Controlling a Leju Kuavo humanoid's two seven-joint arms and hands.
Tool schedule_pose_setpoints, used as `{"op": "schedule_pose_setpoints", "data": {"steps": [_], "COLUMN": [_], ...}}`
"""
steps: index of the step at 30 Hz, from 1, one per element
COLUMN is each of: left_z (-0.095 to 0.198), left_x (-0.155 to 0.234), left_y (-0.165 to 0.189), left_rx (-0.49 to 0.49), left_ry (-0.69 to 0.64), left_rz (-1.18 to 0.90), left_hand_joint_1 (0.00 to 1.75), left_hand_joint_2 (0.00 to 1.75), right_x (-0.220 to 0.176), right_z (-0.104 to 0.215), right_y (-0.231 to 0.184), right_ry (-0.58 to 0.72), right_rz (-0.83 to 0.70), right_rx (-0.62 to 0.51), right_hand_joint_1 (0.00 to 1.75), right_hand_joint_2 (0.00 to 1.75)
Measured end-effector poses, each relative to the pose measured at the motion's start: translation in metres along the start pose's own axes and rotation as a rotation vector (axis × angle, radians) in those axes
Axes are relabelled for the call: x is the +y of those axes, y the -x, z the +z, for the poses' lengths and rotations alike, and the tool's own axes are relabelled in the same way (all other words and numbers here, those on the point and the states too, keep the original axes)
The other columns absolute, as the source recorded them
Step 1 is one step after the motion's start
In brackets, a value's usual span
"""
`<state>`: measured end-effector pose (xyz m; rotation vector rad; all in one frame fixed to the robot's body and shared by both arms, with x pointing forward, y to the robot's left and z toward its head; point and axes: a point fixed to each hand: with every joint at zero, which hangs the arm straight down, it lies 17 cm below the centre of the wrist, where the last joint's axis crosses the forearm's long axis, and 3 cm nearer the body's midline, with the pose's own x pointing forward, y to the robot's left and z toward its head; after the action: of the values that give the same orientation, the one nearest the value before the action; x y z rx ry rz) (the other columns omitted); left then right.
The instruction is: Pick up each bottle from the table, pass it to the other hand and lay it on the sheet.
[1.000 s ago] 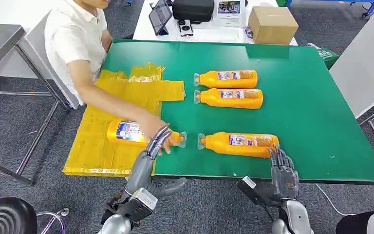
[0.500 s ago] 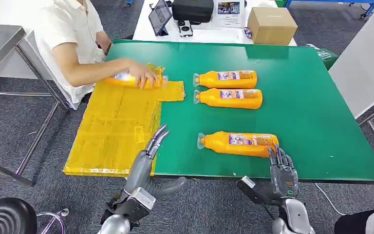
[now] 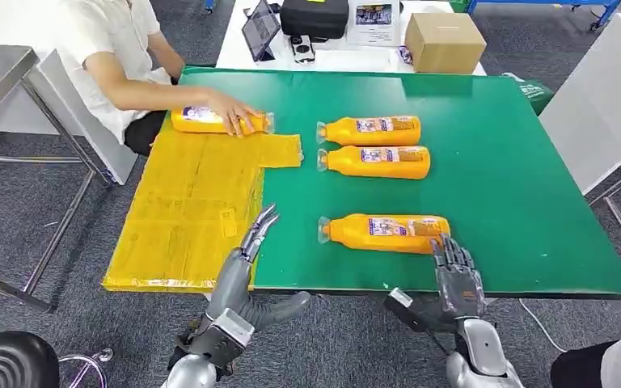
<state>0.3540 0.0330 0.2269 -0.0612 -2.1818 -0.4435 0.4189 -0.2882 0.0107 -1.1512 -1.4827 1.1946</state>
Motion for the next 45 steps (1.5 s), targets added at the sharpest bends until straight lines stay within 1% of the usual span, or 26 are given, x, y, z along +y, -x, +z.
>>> {"op": "schedule_pose_setpoints", "data": {"steps": [4,8,18,24,30,33,37,40,43,45], "left_z": [0.000,0.000,0.000,0.001,0.001,0.003,0.004,0.004,0.003,0.003], "left_x": [-0.002,-0.003,-0.005,-0.007,-0.012,-0.013,-0.014,-0.015,-0.017,-0.019], "left_y": [0.001,0.001,0.001,0.000,0.000,-0.001,0.000,0.000,-0.002,-0.003], "left_rx": [0.008,0.009,0.009,0.016,0.019,0.023,0.025,0.027,0.026,0.024], "left_ry": [0.007,0.014,0.022,0.033,0.043,0.043,0.047,0.056,0.061,0.068], "left_rz": [-0.002,-0.008,-0.010,-0.015,-0.018,-0.018,-0.016,-0.005,0.018,0.031], "left_hand_joint_1": [0.00,0.00,0.00,0.00,0.00,0.00,0.00,0.00,0.00,0.00], "left_hand_joint_2": [1.75,1.75,1.75,1.75,1.75,1.75,1.75,1.75,1.75,1.75], "right_x": [-0.001,-0.007,-0.015,-0.021,-0.032,-0.046,-0.055,-0.053,-0.045,-0.042], "right_z": [-0.001,-0.002,-0.002,0.008,0.015,0.017,0.015,0.011,0.001,-0.007], "right_y": [-0.024,-0.044,-0.058,-0.083,-0.101,-0.111,-0.107,-0.091,-0.070,-0.060], "right_ry": [-0.020,-0.009,0.012,0.021,0.051,0.097,0.115,0.099,0.076,0.069], "right_rz": [-0.004,-0.019,-0.029,-0.055,-0.061,-0.054,-0.073,-0.115,-0.161,-0.162], "right_rx": [-0.047,-0.077,-0.103,-0.133,-0.152,-0.163,-0.132,-0.094,-0.070,-0.064], "right_hand_joint_1": [0.00,0.00,0.00,0.00,0.00,0.00,0.00,0.00,0.00,0.00], "right_hand_joint_2": [1.75,1.75,1.75,1.75,1.75,1.75,1.75,1.75,1.75,1.75]}}
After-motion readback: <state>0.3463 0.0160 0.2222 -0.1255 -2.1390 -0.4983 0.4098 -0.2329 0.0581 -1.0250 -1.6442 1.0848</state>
